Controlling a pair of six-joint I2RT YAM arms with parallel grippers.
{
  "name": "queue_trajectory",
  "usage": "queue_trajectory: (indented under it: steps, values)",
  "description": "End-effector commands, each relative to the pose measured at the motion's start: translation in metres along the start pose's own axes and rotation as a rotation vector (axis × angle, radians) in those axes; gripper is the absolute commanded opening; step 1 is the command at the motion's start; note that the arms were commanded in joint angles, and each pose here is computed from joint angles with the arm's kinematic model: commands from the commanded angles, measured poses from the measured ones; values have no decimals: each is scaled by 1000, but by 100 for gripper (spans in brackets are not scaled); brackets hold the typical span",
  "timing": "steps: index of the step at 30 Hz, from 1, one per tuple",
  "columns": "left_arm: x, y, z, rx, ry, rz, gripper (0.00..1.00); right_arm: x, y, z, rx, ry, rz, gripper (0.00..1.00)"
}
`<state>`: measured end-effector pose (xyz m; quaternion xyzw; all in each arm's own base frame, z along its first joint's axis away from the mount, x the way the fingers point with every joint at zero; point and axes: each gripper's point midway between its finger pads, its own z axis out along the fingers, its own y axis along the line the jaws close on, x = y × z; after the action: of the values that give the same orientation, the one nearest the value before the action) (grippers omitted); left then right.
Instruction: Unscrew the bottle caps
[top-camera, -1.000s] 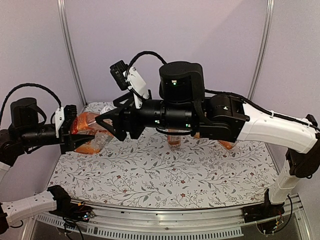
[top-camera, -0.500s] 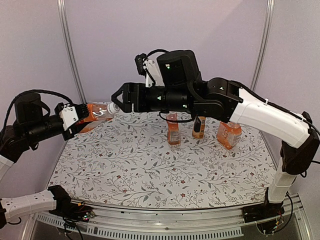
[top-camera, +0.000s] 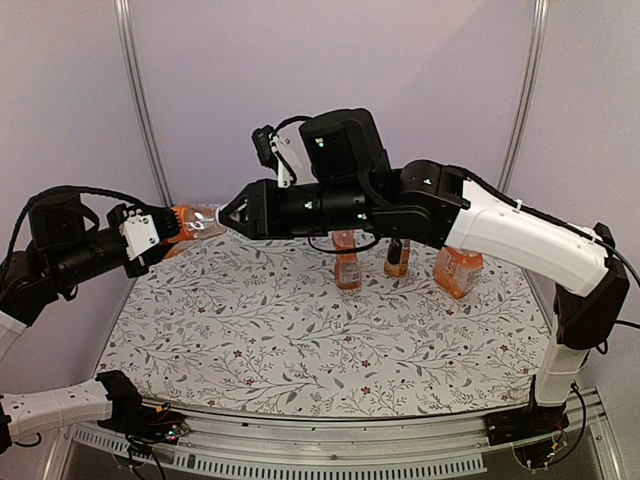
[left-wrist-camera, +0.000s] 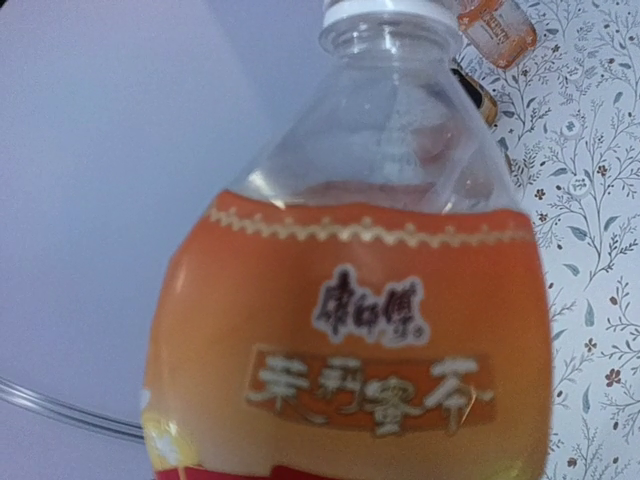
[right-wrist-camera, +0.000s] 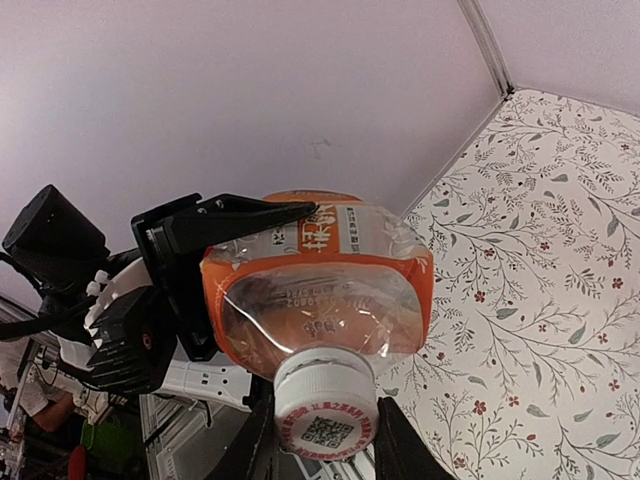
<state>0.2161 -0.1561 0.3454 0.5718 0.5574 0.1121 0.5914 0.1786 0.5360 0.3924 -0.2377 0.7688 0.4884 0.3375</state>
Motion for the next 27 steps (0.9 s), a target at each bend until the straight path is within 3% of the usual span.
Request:
queue_trajectory:
  steps: [1, 3, 6, 11, 15, 17, 22, 27]
  values:
    - [-2, -6, 3, 6, -17, 19, 29, 0, 4, 8, -49, 13, 12, 28]
    - [-5, -9, 1, 13, -35, 28, 29, -1, 4, 9, -55, 10, 12, 22]
    - [-10, -14, -4, 30, -68, 39, 29, 1, 3, 9, -59, 16, -6, 1]
    - [-27, -33, -20, 176, -153, -66, 27, 25, 25, 6, -137, 79, -233, 0]
    - [-47, -77, -53, 469, -256, -124, 26, 85, 49, -4, -157, 141, -845, 0]
    - [-54, -97, -71, 607, -300, -156, 26, 109, 52, -10, -162, 160, -1059, 0]
    - [-60, -124, -98, 809, -341, -215, 26, 136, 57, -19, -91, 174, -1537, 0]
    - [-62, -128, -101, 860, -335, -251, 26, 137, 65, -17, 66, 147, -1896, 0]
